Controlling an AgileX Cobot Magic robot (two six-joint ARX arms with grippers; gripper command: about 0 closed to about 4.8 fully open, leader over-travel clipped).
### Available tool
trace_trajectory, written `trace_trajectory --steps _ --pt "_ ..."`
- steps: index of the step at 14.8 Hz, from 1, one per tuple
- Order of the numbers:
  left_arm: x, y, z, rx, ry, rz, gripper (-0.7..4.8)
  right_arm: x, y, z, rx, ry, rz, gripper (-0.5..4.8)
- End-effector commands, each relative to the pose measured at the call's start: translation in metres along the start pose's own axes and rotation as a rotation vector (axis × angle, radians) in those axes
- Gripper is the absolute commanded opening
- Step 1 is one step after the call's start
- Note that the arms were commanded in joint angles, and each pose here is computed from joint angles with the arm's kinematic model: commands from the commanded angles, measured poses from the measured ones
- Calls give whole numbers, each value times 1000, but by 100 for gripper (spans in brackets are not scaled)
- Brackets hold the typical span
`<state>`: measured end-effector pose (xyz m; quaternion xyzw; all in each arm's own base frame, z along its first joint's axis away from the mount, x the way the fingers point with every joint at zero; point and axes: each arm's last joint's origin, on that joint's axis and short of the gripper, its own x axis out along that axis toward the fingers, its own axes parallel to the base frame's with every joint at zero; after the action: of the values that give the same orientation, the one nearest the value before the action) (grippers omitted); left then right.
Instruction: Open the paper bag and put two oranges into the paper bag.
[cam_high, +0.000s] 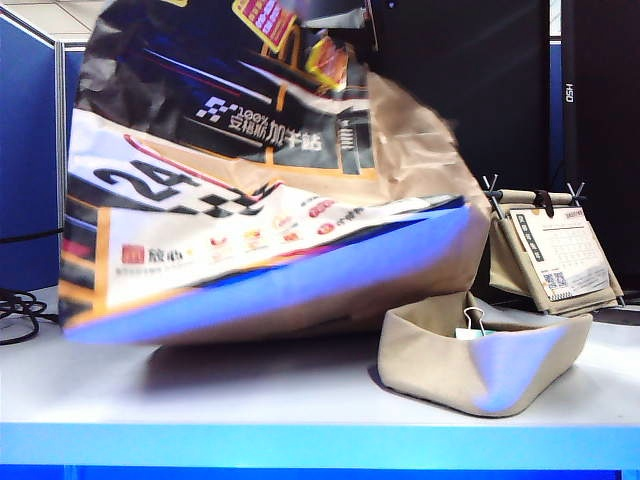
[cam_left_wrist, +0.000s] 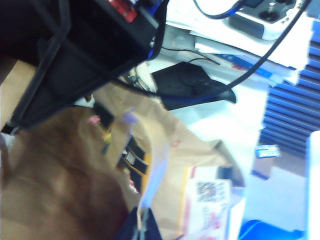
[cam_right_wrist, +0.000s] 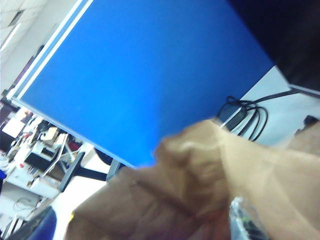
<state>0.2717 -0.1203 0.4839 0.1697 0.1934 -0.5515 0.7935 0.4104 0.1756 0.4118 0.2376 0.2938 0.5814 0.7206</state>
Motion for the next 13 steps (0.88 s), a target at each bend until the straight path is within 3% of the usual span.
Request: trace_trajectory --steps 1,2,3,4,5,6,7,8,9,13 --pt "-2 3 4 36 9 91 -6 -16 19 18 -86 -72 12 254" --pt "-3 3 5 47 -1 100 -6 -25 27 25 -118 -95 13 232" --pt "-3 6 9 78 -38 123 -4 -39 50 39 -197 -145 20 169" --pt "-3 7 11 86 -56 133 15 -45 60 44 -228 -164 24 169" --pt "-3 7 12 92 -63 138 80 -48 66 46 -247 -174 27 169" --pt "-3 8 13 97 -68 141 187 -50 69 47 -258 -180 29 169" --pt "-3 8 13 91 -69 143 336 -51 70 47 -251 -175 29 170" --pt "-3 8 13 72 -70 151 428 -50 68 46 -236 -168 25 170" --pt "-4 9 13 58 -63 176 479 -50 67 45 -226 -163 23 170" --pt "-4 11 15 56 -60 228 479 -50 68 45 -231 -161 24 170"
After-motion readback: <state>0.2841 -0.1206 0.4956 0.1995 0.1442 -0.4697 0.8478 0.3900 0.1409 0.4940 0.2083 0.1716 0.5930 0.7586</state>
